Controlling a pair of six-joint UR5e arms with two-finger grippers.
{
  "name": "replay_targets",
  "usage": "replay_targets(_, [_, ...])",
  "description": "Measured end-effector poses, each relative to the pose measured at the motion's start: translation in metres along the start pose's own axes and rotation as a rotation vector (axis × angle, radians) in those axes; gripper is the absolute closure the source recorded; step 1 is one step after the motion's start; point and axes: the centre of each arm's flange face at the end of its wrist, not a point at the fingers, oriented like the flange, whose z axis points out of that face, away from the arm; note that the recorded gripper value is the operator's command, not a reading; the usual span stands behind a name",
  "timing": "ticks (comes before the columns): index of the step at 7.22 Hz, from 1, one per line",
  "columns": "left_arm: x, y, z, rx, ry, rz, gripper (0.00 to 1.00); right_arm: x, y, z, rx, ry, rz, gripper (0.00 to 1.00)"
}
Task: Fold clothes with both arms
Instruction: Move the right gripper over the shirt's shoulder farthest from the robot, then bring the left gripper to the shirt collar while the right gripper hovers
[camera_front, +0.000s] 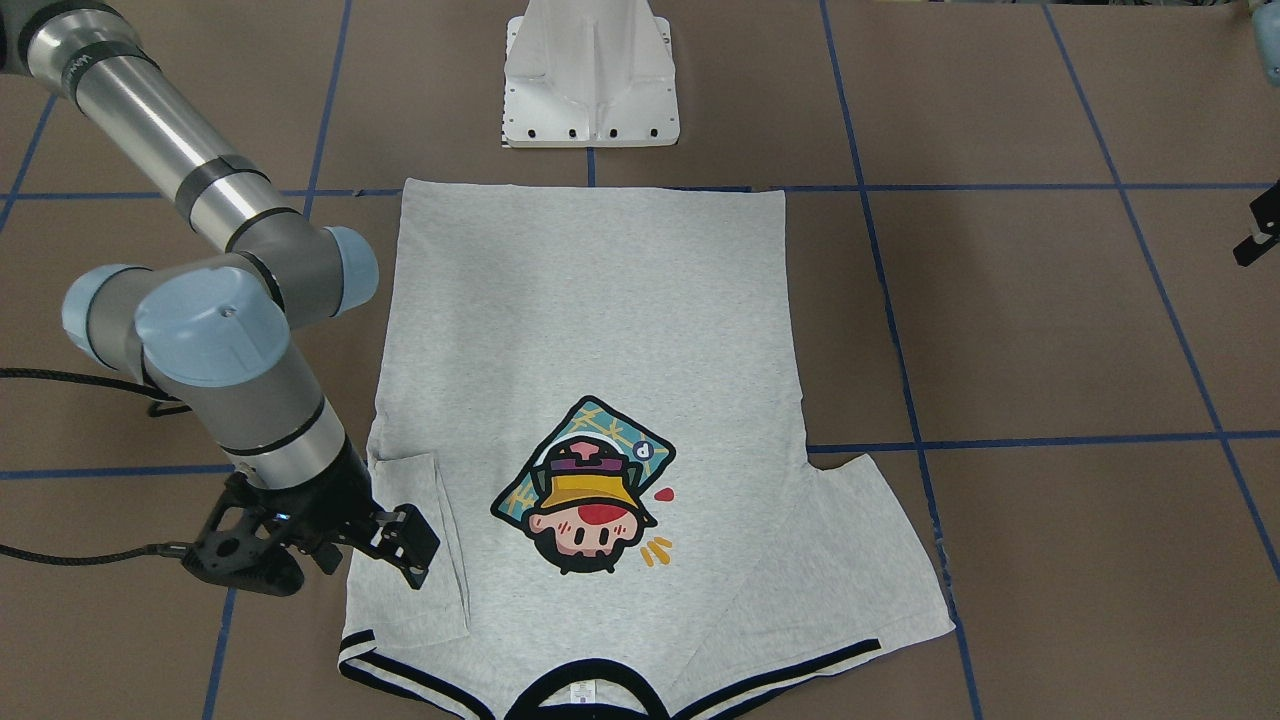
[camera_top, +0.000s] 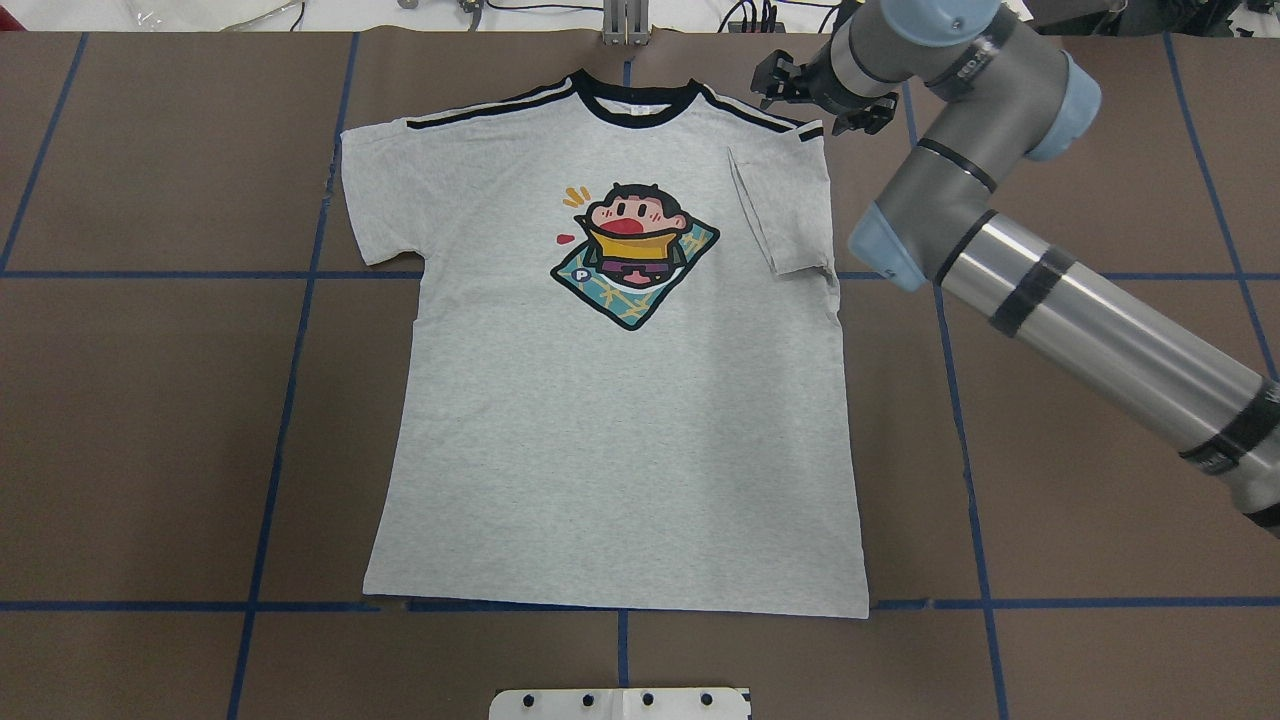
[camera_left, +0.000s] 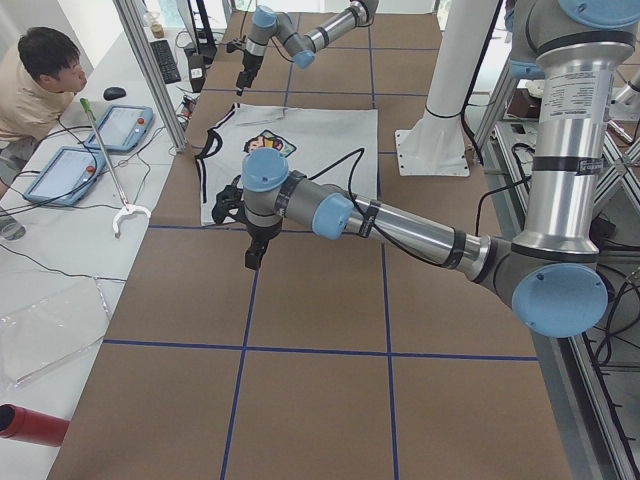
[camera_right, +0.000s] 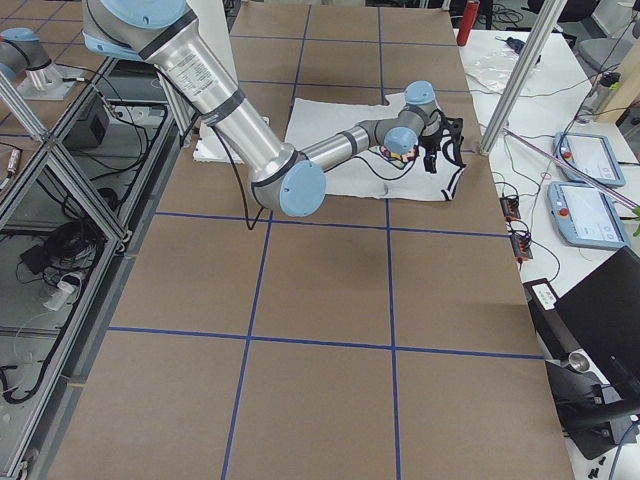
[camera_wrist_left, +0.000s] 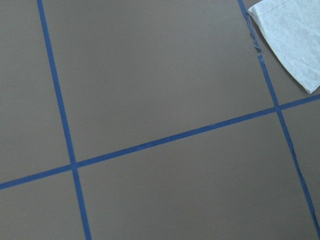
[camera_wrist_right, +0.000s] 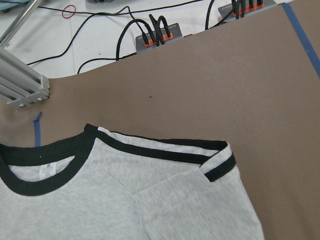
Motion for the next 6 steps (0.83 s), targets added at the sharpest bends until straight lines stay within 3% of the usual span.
replay_targets(2, [0.037,-0.064,0.066,0.011,0.062,-0.057,0.0,0.069,0.024,-0.052,-0.056,-0.062,0.002,0.0])
replay_targets(4, [0.066,-0.124,0.131,0.008,0.1,-0.039,0.01,0.113,0.051,-0.085,-0.065,-0.08,-0.003,0.0])
replay_targets(6, [0.084,-0.158,0.168,0.045,0.108,-0.049,0.04,0.135,0.068,-0.108,-0.065,-0.09,-0.008,0.0])
